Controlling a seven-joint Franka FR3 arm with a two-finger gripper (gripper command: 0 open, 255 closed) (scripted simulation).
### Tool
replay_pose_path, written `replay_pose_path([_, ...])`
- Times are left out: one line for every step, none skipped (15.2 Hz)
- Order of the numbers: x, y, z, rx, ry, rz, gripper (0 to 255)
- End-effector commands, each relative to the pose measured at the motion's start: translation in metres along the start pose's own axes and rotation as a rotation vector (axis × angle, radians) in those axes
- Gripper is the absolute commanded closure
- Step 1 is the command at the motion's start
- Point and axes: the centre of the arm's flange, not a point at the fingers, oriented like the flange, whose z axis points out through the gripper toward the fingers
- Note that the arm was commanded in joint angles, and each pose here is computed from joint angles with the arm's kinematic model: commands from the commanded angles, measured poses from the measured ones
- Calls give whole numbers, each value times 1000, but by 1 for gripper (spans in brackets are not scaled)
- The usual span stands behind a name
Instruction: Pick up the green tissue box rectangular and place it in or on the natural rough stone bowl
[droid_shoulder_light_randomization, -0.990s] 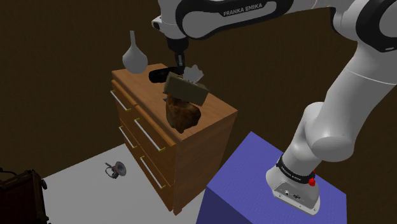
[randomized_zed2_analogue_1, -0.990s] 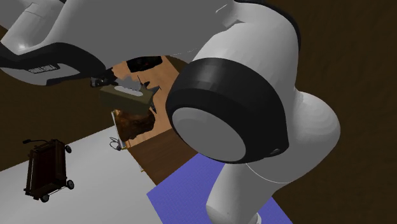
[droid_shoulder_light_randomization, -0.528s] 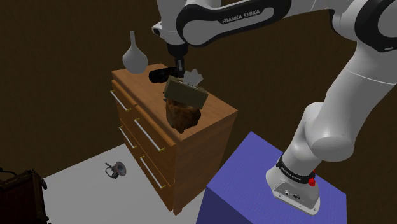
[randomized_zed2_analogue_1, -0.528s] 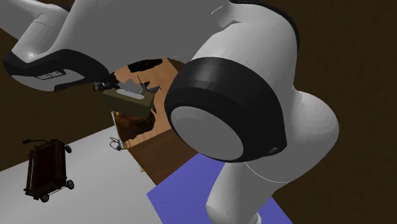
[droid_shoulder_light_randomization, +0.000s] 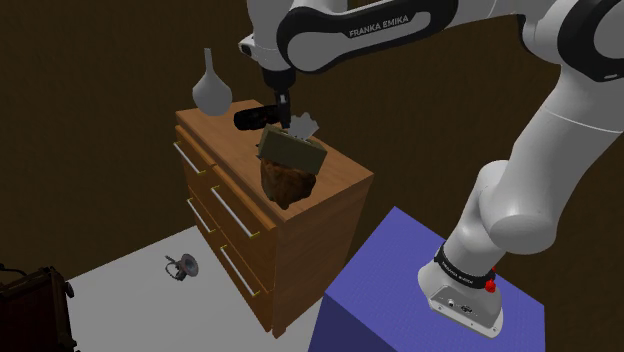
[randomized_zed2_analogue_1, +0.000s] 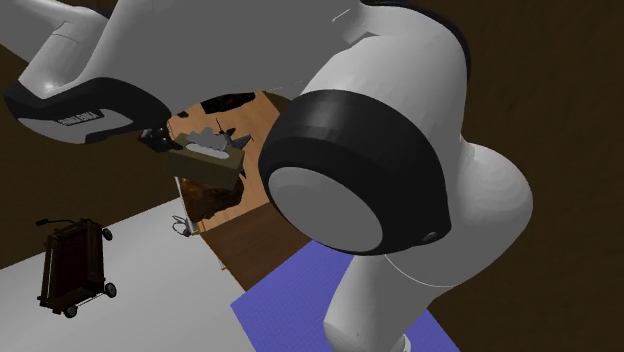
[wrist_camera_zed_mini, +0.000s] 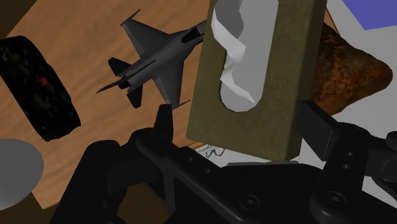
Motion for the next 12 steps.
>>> replay_pose_path([0,0,0,0,0,0,0])
replay_pose_path([0,0,-13,0,0,0,0])
replay_pose_path([0,0,-26,0,0,0,0])
replay_pose_path([0,0,-40,0,0,0,0])
replay_pose_path([0,0,-50,0,0,0,0])
replay_pose_path([0,0,-50,0,0,0,0])
replay_pose_path([0,0,-50,0,0,0,0])
replay_pose_path([0,0,-50,0,0,0,0])
replay_pose_path([0,0,-50,0,0,0,0])
replay_pose_path([0,0,-50,0,0,0,0])
replay_pose_path([0,0,-50,0,0,0,0])
replay_pose_path([0,0,-50,0,0,0,0])
